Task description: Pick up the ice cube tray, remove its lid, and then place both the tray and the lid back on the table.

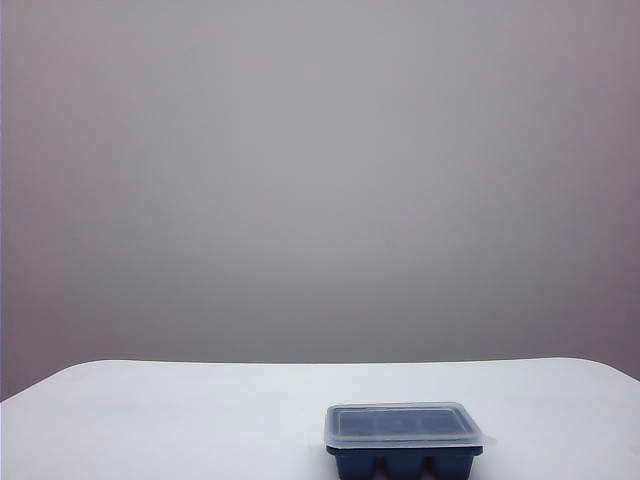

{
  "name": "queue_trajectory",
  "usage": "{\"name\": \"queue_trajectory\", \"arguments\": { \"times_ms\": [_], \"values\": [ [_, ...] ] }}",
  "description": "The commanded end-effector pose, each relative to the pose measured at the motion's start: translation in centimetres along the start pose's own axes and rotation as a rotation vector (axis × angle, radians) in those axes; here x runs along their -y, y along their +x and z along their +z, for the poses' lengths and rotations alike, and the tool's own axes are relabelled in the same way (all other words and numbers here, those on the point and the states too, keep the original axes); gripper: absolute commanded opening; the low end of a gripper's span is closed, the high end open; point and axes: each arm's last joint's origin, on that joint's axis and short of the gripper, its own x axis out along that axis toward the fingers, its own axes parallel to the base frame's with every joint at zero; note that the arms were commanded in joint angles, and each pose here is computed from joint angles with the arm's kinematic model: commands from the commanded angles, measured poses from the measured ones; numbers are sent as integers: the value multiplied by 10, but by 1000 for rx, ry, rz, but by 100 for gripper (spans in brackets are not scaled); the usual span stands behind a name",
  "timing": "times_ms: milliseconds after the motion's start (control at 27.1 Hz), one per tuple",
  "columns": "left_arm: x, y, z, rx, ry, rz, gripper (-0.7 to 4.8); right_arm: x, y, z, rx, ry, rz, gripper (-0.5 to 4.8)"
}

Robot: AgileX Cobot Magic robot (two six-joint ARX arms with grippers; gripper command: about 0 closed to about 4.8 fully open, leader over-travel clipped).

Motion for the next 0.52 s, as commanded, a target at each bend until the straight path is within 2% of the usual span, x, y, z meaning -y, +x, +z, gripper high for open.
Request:
{"name": "queue_trajectory", "arguments": {
  "times_ms": [37,258,369,443,517],
  "values": [
    [0,0,1,17,0,5,26,0,1,-2,-1,-5,-1,-5],
    [0,0,5,57,-3,5,26,0,1,-2,-1,-5,0,-5],
    [0,0,6,59,-86,-14,27,0,1,-1,6,8,1,-5],
    [2,-1,10,72,-153,-71,27,-1,0,1,27,14,8,-5],
    [3,-3,22,190,-169,-124,27,-2,0,6,64,27,54,-5]
  ]
}}
